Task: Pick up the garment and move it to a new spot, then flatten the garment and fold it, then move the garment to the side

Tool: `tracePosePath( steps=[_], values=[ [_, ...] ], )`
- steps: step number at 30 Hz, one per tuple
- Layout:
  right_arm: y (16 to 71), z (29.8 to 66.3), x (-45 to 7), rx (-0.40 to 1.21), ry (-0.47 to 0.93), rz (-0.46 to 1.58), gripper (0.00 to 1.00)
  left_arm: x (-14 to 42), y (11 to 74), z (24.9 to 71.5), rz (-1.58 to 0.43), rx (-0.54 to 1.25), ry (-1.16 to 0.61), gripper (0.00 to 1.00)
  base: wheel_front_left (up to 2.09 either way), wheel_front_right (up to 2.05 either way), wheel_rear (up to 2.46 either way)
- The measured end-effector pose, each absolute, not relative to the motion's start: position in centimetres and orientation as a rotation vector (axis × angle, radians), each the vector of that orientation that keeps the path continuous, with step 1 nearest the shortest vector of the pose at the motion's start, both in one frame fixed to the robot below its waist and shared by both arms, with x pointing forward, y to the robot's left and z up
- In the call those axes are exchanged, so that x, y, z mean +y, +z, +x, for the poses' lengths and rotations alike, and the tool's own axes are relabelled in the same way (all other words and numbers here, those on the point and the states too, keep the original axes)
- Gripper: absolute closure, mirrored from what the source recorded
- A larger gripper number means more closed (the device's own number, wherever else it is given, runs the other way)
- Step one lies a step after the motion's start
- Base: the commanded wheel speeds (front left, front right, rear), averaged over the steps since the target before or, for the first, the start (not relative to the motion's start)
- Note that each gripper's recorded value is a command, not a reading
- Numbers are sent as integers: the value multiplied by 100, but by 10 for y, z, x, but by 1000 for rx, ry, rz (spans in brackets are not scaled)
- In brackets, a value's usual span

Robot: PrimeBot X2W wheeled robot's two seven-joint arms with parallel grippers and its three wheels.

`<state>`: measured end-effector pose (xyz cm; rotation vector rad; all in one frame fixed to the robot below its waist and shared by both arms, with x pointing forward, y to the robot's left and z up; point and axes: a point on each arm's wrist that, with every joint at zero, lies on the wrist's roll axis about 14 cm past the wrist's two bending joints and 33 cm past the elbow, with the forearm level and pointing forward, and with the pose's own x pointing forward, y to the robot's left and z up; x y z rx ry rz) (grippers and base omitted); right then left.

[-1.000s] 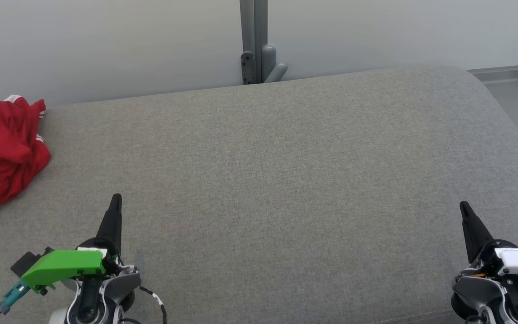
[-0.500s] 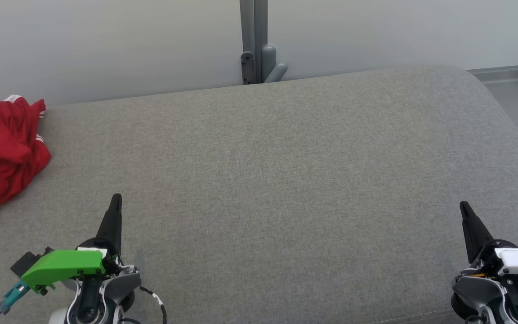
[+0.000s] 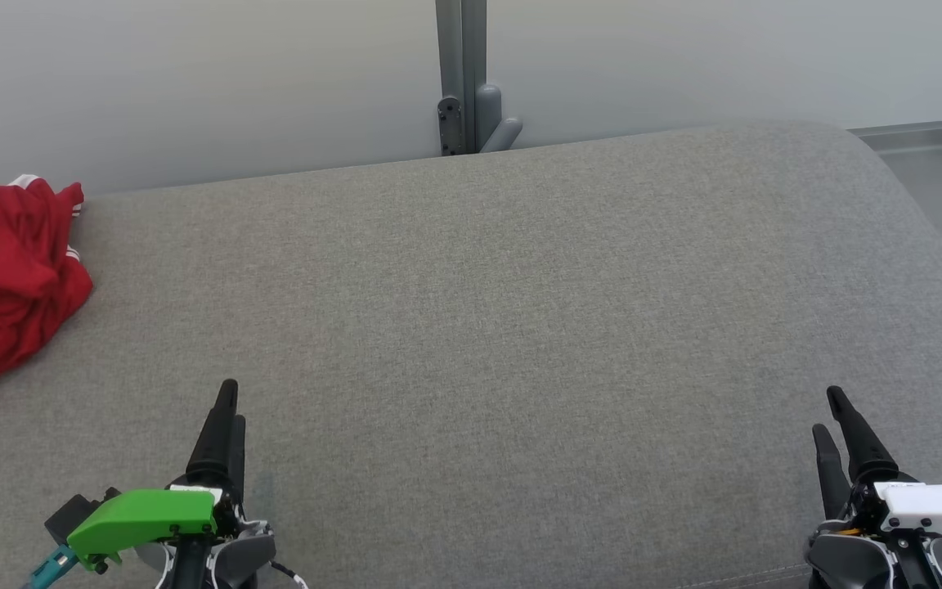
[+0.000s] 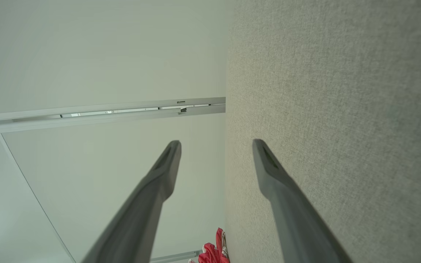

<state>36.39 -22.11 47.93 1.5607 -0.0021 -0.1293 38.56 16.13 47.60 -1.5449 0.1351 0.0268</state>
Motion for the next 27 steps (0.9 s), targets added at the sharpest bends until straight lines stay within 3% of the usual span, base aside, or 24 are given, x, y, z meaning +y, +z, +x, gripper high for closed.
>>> tracePosePath(
  steps=[10,27],
  values=[
    [484,361,-223,-22,-138,1457,0,159,482,385,-1438,121,18,0,0,0,0],
    [510,364,-208,-54,-57,1073,0,154,495,379,-1156,87,4,0,0,0,0]
  ],
)
